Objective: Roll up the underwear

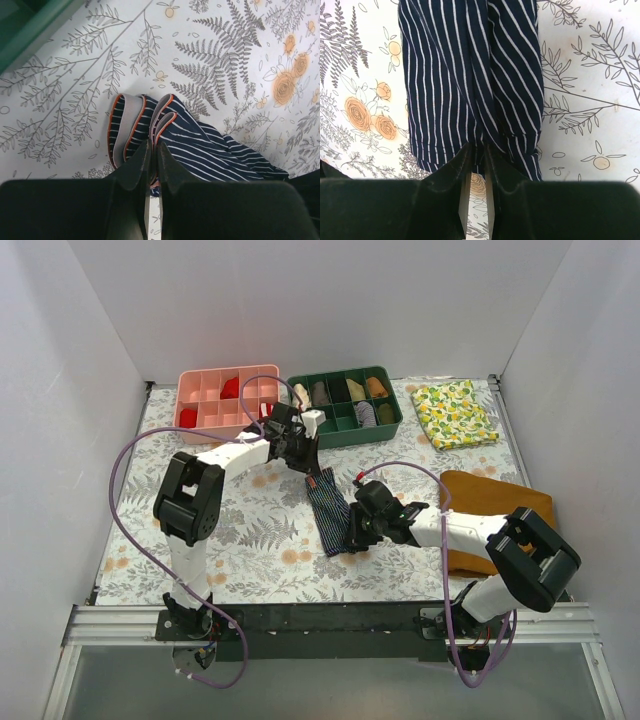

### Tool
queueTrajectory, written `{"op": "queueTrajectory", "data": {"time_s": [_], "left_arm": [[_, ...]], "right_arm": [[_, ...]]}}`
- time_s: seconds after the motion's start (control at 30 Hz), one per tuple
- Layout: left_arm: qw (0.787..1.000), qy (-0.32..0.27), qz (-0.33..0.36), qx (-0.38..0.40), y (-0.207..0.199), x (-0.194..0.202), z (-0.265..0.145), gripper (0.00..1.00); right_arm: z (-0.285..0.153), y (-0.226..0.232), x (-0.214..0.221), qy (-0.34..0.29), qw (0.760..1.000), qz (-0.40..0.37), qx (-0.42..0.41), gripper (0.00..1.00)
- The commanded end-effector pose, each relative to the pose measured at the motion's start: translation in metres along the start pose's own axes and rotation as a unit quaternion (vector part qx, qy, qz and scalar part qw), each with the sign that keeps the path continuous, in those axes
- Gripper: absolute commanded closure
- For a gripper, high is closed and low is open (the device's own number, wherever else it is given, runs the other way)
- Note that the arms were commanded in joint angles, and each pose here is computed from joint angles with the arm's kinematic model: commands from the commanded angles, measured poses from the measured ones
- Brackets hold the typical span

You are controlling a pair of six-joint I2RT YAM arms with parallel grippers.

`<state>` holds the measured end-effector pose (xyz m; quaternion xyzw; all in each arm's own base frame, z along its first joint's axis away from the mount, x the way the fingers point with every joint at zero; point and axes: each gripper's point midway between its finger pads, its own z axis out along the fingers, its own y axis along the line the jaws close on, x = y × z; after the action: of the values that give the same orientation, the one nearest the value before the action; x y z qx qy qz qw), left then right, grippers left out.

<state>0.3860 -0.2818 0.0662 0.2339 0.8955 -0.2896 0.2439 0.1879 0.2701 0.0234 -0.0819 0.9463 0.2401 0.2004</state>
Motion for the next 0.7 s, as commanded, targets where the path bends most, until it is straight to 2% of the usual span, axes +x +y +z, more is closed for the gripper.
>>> {"op": "queueTrajectory", "data": {"time_s": [0.0, 0.33, 0.5, 0.67], "left_arm": [[0.998, -0.051, 0.006, -0.022, 0.013, -0.034, -0.005, 1.00], [0.998, -0.052, 0.013, -0.031, 0.028, -0.045, 0.003, 1.00], [0.999, -0.046, 0.012, -0.025, 0.028, -0.043, 0.006, 0.87], [0.998, -0.057, 0.022, -0.022, 0.023, -0.053, -0.001, 0.79]], "right_arm": [[0.007, -0.052, 0.050, 0.075, 0.993, -0.003, 0.088, 0.76], [0.011, -0.057, 0.064, 0.100, 0.991, -0.004, 0.087, 0.76], [0.011, -0.053, 0.059, 0.096, 0.992, -0.011, 0.083, 0.75], [0.010, -0.046, 0.051, 0.084, 0.994, -0.015, 0.072, 0.73]]}}
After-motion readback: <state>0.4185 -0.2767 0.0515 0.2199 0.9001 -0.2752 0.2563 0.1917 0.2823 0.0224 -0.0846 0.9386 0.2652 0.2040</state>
